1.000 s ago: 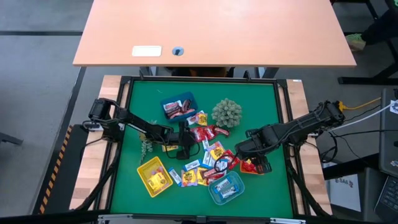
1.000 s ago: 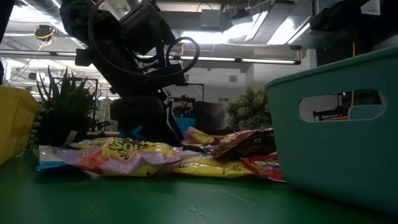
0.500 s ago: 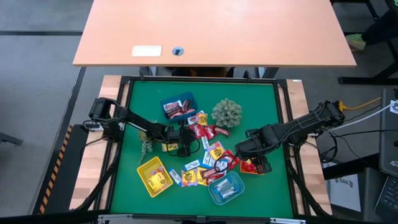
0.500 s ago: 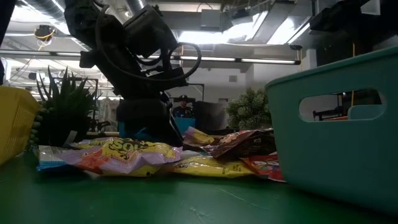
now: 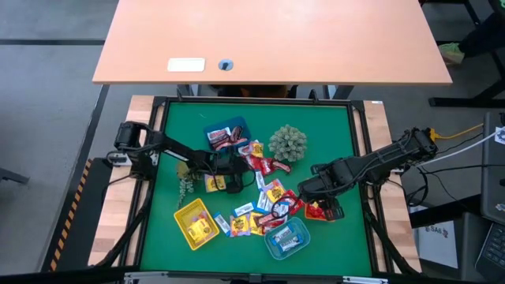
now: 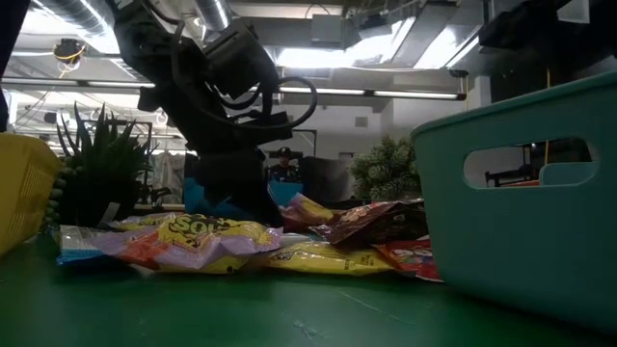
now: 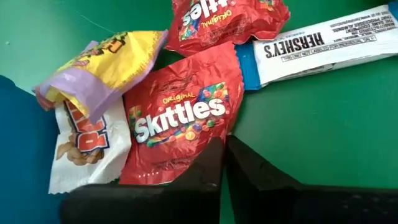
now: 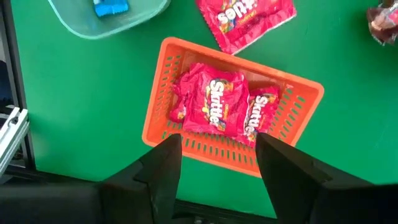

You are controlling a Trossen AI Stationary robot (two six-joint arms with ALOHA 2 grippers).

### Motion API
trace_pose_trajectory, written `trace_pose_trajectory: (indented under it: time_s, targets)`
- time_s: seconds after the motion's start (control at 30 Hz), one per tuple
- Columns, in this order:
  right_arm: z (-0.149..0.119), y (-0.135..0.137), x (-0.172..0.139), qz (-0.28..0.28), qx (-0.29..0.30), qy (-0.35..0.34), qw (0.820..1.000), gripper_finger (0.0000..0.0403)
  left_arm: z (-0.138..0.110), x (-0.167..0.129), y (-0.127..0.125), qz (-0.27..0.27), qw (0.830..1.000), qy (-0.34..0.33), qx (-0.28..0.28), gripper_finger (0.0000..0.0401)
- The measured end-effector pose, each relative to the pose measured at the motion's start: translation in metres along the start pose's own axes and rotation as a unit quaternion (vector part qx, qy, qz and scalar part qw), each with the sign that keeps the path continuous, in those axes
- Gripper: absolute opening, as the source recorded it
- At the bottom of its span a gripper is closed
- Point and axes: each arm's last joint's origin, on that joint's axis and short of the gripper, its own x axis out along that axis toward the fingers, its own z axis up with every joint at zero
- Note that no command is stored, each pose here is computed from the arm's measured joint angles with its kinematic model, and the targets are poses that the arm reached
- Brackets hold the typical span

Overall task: Sort candy
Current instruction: Put the red candy into the orange bin

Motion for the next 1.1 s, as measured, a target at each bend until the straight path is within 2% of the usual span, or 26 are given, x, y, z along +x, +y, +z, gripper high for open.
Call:
trace_pose_trajectory:
  time_s: [0.27,0.47,0.73,0.97,1.1]
  targets:
    - [0.011,0.002,-0.001,0.010,-0.008,-0.059,0.998,0.0207,0.002,-0.001,-0.004,-0.015,0.998,-0.012,-0.061,0.0000]
    - [0.022,0.000,-0.003,-0.044,-0.026,-0.122,0.991,0.0207,0.009,-0.005,-0.016,-0.039,0.996,-0.046,-0.071,0.0000]
    - [0.037,-0.001,-0.008,-0.131,-0.087,-0.201,0.967,0.0207,0.018,-0.013,-0.033,-0.063,0.990,-0.098,-0.084,0.0000]
    - [0.050,0.001,-0.014,-0.144,-0.143,-0.266,0.942,0.0207,0.029,-0.021,-0.045,-0.086,0.978,-0.158,-0.102,0.0000]
    - [0.057,-0.003,-0.013,-0.155,-0.167,-0.277,0.934,0.0207,0.033,-0.025,-0.052,-0.097,0.973,-0.183,-0.105,0.0000]
